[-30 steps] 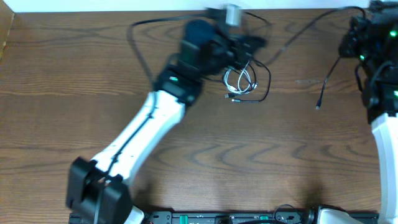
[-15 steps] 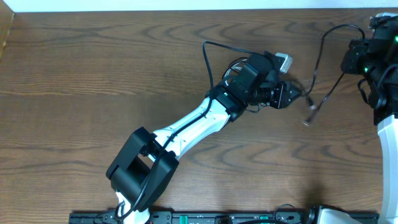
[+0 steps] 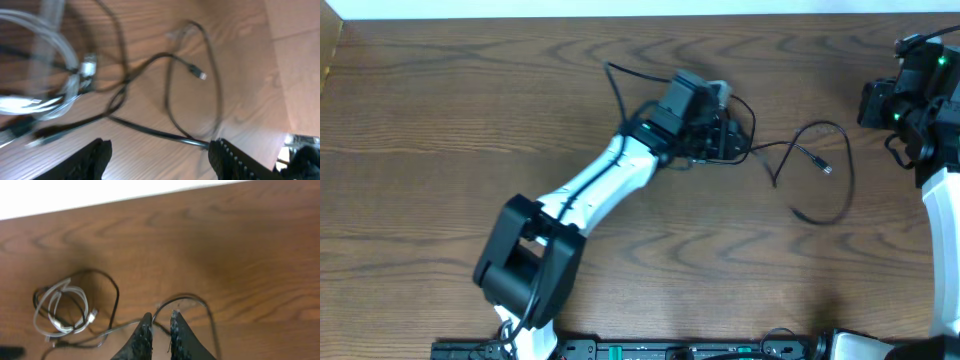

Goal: Untangle cables

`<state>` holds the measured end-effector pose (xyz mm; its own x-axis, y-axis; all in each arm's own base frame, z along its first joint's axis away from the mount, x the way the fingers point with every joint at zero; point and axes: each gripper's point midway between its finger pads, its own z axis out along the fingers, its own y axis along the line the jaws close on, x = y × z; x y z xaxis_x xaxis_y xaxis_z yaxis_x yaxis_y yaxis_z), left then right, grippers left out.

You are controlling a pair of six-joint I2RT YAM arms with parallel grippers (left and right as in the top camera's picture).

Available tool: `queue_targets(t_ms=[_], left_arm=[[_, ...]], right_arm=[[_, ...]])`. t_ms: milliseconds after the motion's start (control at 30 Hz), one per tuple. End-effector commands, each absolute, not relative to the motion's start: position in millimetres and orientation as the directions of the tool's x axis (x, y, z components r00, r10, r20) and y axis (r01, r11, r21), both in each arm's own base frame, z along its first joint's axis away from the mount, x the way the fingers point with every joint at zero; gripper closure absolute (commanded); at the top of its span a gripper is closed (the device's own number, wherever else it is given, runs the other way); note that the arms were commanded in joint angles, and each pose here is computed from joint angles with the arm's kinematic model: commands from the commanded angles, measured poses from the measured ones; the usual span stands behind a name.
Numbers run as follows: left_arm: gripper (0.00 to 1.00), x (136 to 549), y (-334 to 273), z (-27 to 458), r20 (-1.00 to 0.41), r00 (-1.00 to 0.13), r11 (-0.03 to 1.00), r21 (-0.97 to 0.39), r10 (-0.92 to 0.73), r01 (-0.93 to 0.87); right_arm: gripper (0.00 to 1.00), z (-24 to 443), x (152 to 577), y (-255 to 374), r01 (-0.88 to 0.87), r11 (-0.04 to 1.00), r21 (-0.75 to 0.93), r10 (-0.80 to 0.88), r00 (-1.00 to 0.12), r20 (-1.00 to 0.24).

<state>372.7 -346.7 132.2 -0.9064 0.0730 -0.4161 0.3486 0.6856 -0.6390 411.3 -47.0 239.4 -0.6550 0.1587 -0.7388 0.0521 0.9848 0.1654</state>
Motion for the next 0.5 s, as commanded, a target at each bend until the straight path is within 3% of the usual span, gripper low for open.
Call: queue_targets(t_ms=[0,200,467], left_arm=[[0.33,380.0,-324.9,175.5,-0.533,-0.842,0.689,-0.577,0.088,0.438],[0.31,393.9,-262.0,218.0,-0.62,-0.785,0.808,-0.458,0.011,0.372],[0.31,401.3,-178.6,257.9,-0.62,-0.767,0.849,-0.485,-0.166,0.209]], right_arm=[[0.89,227.6,413.8,-33.7,-0.037,0.983,0.182,0.108,-0.687,-0.719],[0.8,214.1,415.4,22.9,-0.286,0.92,0.267,-0.014,-0.707,-0.708],[0.73,164.2,384.6,110.5,-0.563,0.781,0.272,-0.316,-0.731,-0.605]])
